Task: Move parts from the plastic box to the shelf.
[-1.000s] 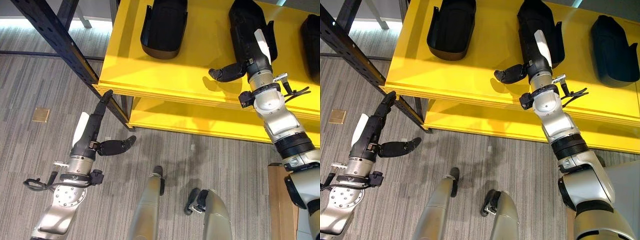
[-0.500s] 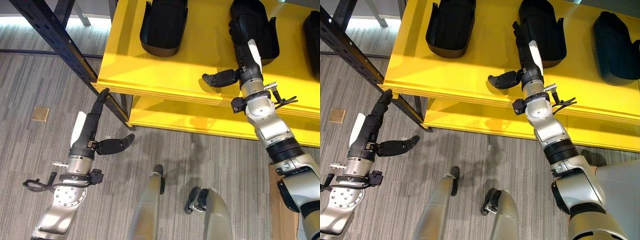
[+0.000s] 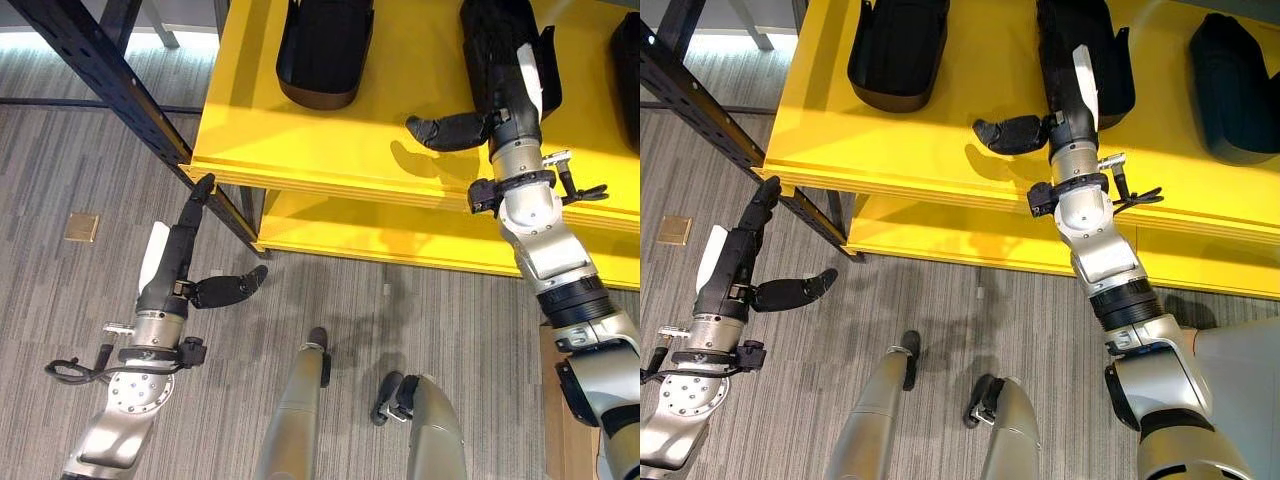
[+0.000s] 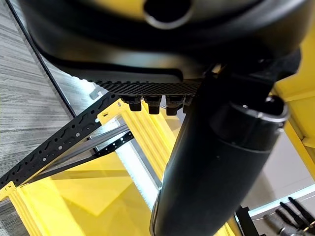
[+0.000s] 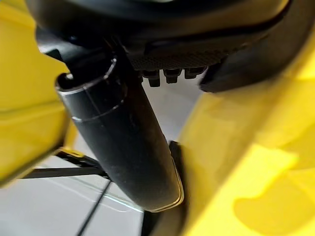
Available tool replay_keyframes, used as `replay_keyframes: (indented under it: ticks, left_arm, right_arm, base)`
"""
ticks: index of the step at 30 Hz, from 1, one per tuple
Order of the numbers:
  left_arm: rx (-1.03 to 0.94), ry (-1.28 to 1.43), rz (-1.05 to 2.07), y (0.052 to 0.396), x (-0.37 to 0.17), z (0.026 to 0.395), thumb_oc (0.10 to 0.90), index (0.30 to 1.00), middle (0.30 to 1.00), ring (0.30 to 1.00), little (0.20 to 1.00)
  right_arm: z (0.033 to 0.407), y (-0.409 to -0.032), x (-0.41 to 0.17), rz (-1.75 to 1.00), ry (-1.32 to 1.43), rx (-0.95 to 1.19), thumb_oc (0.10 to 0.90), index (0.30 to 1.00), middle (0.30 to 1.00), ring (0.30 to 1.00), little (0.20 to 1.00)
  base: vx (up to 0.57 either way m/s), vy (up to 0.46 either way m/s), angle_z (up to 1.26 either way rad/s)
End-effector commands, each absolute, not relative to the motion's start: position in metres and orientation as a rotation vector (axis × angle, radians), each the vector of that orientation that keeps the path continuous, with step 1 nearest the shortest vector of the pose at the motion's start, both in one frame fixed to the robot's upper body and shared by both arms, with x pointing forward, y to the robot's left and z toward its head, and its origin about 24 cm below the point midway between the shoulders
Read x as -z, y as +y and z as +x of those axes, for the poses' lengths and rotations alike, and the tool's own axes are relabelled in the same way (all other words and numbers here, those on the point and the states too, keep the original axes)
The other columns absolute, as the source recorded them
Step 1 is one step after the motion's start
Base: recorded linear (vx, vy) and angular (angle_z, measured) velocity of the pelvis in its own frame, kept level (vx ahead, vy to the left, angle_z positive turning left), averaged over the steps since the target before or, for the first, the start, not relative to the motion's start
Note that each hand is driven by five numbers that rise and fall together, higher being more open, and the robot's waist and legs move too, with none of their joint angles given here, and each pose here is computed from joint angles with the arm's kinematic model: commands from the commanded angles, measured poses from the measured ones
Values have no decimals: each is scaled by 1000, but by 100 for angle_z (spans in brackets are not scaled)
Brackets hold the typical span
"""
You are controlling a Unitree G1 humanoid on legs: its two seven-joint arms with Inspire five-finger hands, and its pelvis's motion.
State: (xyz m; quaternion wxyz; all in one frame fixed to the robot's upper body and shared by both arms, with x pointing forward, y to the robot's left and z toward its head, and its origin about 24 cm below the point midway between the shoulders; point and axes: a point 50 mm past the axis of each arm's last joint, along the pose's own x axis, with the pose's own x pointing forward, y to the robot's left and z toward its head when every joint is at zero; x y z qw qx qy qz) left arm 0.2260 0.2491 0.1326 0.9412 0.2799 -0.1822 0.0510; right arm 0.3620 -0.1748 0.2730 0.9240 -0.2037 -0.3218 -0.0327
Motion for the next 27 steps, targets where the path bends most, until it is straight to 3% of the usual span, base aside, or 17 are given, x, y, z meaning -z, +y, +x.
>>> replay_keyframes:
  ticks: [1, 27]
  left_arm:
    - [-116, -634, 521, 235, -172, 217, 900, 1000, 1000, 1000, 1000]
    - [-126, -619, 510, 238, -168, 216, 900, 1000, 1000, 1000, 1000]
  right_arm:
    - [327, -177, -340, -375, -1023, 141, 900, 1000, 1000, 1000, 1000]
    - [360, -219, -328, -446, -802, 342, 900, 1000, 1000, 1000, 1000]
  base:
    - [0, 0, 0]
    - [0, 0, 0]
